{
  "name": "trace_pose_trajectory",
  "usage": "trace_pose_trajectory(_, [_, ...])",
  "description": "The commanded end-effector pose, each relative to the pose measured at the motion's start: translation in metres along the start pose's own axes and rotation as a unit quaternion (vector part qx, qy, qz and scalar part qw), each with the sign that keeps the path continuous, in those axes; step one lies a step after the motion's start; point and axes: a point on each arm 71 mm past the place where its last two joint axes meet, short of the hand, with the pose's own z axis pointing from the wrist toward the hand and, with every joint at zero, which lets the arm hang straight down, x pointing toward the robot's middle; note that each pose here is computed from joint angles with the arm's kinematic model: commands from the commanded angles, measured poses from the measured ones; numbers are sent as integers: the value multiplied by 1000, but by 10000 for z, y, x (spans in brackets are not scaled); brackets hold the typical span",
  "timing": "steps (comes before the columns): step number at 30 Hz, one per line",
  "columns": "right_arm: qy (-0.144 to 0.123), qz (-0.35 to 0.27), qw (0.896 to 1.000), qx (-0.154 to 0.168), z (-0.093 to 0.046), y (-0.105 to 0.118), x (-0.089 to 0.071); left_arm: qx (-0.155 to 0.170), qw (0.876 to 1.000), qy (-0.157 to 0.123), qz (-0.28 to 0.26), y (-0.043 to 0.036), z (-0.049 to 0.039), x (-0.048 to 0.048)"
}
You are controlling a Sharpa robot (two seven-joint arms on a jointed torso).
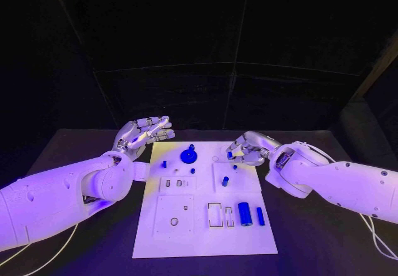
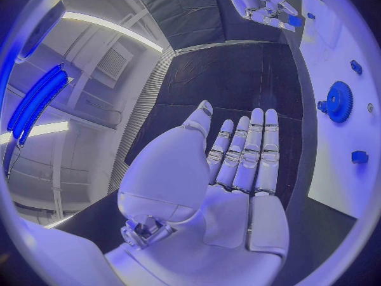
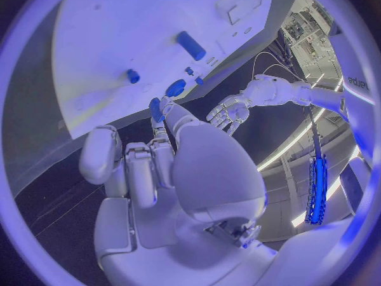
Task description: Assemble the parts on the task board
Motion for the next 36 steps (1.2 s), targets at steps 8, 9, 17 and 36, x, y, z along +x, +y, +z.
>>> trace_pose_trajectory(8, [-8,-38,999,3,252,520,262,2,1000,6,-6,-1,25,35])
trace_pose_trajectory(9, [-4,-40,999,3,283,567,297,2,1000,6,-6,0,28,36])
trace_pose_trajectory(17, [26,-41,999,-8,405,877,591,2,1000,8,-7,4,46,61])
trace_pose_trajectory(36, [68,-64,995,-21,360,997,992,1,1000,11,-9,11,64,92])
